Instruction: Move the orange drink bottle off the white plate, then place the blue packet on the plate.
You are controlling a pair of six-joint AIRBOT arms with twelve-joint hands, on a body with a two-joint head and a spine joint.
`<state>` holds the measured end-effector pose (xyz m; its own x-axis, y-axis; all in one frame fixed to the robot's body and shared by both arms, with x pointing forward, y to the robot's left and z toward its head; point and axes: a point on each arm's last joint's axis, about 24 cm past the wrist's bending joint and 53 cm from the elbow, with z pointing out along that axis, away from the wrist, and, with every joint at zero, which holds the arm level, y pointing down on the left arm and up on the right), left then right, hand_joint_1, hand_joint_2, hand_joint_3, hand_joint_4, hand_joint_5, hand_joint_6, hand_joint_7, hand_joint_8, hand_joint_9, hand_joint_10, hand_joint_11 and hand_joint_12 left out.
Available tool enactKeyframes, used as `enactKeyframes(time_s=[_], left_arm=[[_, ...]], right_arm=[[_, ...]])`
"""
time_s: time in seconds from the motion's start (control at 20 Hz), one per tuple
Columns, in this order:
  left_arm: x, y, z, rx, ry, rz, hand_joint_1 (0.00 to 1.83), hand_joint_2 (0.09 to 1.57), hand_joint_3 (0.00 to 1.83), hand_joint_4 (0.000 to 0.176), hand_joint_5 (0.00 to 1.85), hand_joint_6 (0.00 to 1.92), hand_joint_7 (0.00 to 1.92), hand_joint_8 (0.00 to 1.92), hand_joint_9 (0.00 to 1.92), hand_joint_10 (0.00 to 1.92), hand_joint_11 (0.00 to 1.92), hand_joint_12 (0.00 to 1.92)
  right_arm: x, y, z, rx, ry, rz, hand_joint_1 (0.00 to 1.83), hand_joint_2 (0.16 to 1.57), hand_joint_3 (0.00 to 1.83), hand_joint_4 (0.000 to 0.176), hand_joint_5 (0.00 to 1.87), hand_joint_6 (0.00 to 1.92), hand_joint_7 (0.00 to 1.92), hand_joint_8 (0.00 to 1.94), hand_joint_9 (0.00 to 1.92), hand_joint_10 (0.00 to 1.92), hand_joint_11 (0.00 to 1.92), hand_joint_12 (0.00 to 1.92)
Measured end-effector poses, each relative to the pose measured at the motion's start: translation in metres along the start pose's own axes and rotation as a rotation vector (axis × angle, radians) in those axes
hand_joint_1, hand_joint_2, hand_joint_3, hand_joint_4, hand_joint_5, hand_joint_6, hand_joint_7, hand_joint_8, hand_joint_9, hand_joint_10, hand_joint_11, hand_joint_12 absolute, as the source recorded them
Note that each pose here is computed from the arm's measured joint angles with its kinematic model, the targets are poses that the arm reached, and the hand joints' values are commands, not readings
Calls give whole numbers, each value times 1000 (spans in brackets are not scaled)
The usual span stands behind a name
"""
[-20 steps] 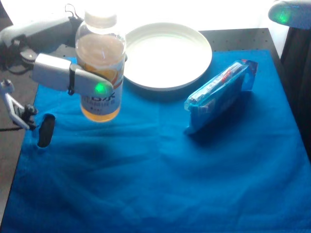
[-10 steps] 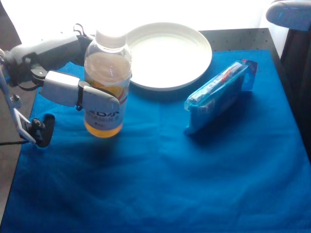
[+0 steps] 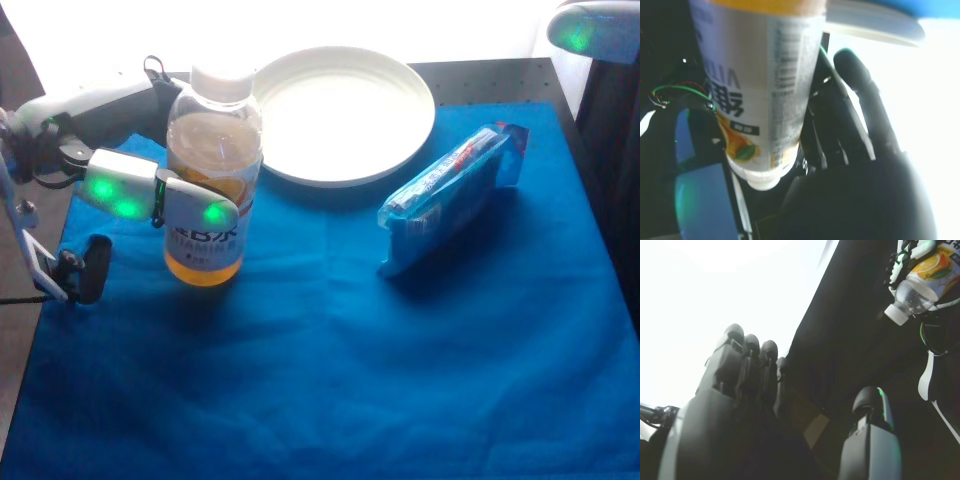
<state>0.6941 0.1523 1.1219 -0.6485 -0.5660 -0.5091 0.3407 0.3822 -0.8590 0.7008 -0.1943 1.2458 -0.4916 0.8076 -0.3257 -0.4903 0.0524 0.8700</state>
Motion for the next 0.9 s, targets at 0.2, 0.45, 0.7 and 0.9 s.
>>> enactKeyframes(time_s=[0.2, 0.45, 0.7, 0.9], left_arm=[[0, -1, -2, -4, 2, -2, 999, 962, 1, 0, 721, 60, 815, 0, 810, 0, 418, 686], [0, 0, -4, -7, 5, -2, 949, 906, 0, 7, 363, 0, 460, 0, 479, 0, 111, 812], [-2, 10, -13, -47, 14, 18, 869, 826, 0, 121, 177, 0, 238, 0, 264, 0, 0, 640], [0, 17, -22, -77, 24, 23, 787, 827, 1, 174, 2, 0, 39, 3, 77, 4, 0, 256]], right_arm=[[1, 0, 0, 0, 3, -2, 680, 907, 0, 74, 292, 2, 350, 0, 222, 0, 179, 13], [3, 0, 0, -1, 6, 0, 708, 913, 0, 50, 267, 0, 355, 3, 238, 6, 205, 21], [4, -3, -1, 5, 7, 3, 777, 825, 0, 32, 224, 0, 311, 0, 210, 0, 225, 21], [5, -3, -1, 2, 14, -1, 846, 767, 0, 91, 219, 0, 289, 0, 189, 3, 212, 12]])
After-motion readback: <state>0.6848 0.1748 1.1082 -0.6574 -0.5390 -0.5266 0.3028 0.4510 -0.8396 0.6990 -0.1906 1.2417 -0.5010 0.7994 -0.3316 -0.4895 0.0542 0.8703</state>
